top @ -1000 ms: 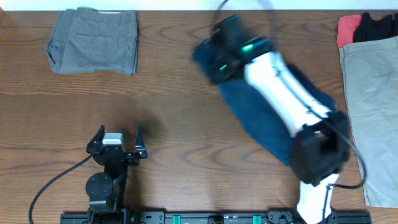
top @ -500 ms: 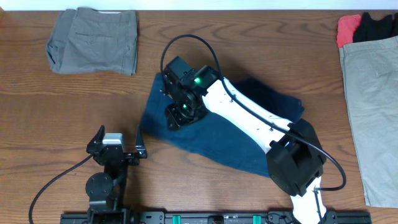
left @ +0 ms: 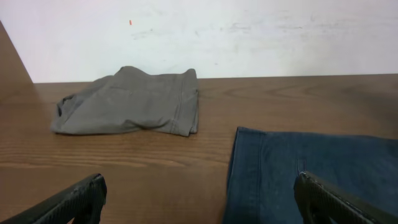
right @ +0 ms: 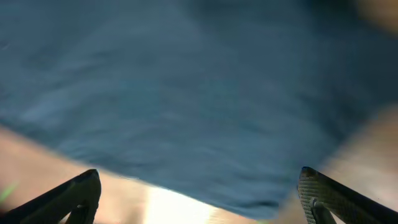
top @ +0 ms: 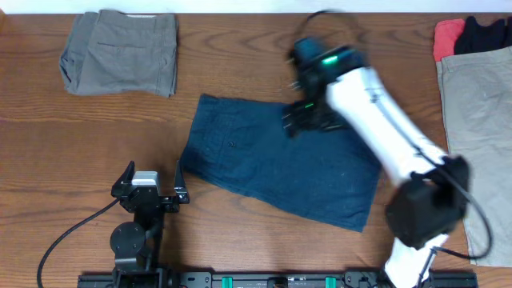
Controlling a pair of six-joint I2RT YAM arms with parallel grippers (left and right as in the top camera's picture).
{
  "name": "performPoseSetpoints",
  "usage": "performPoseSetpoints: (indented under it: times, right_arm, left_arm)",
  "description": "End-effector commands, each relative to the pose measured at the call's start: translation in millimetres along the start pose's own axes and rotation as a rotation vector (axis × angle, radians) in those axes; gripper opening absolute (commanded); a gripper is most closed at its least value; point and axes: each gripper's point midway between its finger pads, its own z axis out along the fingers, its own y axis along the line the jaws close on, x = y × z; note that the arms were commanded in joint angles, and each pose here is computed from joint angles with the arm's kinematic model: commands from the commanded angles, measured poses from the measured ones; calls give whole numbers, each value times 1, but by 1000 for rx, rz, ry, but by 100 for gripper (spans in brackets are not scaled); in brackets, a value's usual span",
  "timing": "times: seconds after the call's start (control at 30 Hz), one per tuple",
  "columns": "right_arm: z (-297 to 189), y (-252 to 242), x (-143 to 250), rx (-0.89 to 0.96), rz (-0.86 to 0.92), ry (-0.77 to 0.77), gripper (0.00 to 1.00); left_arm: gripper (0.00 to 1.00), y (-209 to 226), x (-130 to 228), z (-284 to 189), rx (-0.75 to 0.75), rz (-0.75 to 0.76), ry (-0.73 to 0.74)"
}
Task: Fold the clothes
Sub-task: 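Drag the shorts leftward and lay them flat mid-table, then grasp the shorts' right corner with the right gripper and pull right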
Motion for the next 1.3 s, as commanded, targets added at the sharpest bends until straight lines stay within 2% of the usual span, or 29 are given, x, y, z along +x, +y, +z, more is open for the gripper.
performPoseSetpoints:
  times: [0.0,0.23,0.37,0.5,0.73,0.83,0.97,1.03,1.07,1.13,1.17,1.23,1.27]
  right_arm:
    - [-11,-67,-12,134,168,-46,99]
    - [32,-148,4,98,414,59,99]
    - [67,-148,23,-93,451,144,99]
    - [97,-133,37,-221,405,173,99]
    - [134,-119,61,-231,374,208,99]
    - [148,-118,68,-230,385,204,96]
    - [160,-118,72,-230,391,191,83]
    - [162,-118,70,-230,389,176,71]
    - [163,-118,68,-231,388,166,59]
    - [164,-119,62,-232,389,141,25]
    - [164,-119,59,-233,391,128,14]
    - [165,-120,50,-235,385,93,1]
    - [165,-120,45,-236,379,72,1]
  left_arm:
    - [98,1,16,2,-5,-10,38]
    - [98,1,16,2,-5,-10,38]
    - [98,1,16,2,-5,-10,38]
    - [98,1,16,2,-5,-10,38]
    - [98,1,16,2,-5,-10,38]
    - [98,1,16,2,-5,-10,38]
    - [98,1,16,2,-5,-10,38]
    - [98,1,16,2,-5,-10,38]
    - [98,1,16,2,-5,-10,38]
    - [98,1,16,2,-5,-10,38]
    - [98,1,16,2,-5,-10,38]
    - [98,1,16,2,-5,-10,38]
    - [98,1,16,2,-5,-10,38]
